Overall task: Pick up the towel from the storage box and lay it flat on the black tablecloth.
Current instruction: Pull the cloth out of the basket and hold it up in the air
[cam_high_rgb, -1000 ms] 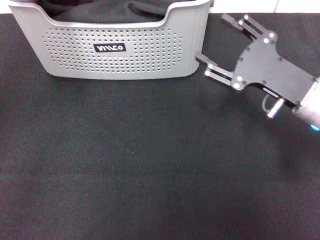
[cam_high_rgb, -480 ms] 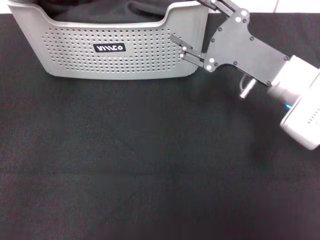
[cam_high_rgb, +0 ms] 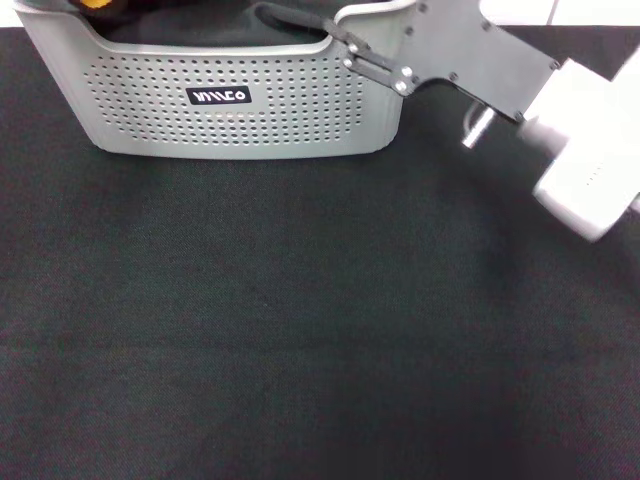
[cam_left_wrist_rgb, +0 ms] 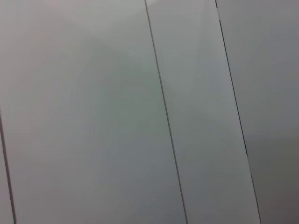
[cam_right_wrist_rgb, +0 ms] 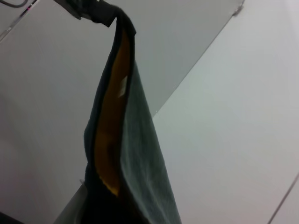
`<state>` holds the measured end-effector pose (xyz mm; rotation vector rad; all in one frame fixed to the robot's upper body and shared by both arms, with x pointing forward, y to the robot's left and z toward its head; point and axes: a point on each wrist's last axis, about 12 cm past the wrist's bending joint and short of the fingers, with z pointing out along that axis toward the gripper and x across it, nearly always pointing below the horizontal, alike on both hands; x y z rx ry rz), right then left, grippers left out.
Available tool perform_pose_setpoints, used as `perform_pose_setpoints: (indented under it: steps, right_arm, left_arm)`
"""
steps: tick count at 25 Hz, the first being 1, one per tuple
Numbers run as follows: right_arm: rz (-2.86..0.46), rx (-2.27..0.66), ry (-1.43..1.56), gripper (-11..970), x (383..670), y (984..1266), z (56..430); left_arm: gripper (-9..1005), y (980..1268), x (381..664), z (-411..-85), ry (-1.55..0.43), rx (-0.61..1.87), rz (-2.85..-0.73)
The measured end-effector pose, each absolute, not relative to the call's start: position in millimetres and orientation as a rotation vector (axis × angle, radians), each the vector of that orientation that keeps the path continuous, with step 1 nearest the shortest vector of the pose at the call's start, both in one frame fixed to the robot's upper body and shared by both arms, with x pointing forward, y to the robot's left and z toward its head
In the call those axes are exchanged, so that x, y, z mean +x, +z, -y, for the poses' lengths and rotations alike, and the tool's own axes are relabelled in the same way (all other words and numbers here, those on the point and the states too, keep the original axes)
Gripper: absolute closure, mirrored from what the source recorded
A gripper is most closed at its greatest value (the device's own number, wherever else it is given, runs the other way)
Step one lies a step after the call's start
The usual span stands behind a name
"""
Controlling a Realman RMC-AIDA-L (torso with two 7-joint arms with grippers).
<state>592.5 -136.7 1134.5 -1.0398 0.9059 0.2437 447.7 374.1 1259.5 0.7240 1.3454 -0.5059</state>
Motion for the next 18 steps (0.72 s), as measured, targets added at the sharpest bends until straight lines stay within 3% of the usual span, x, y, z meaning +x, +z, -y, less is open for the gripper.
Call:
perform_pose_setpoints:
  steps: [5, 18]
  right_arm:
    - [-0.912, -1.078, 0.224, 207, 605.8, 1141.6, 125.1]
    - [-0.868, -1.179, 0.218, 324, 623.9, 1153.9, 100.8]
  left_arm:
    - [976, 1254.6, 447.3, -375.6, -0.53, 0.712, -1.333]
    - [976, 1253.6, 450.8, -373.6, -0.561, 0.704, -1.307]
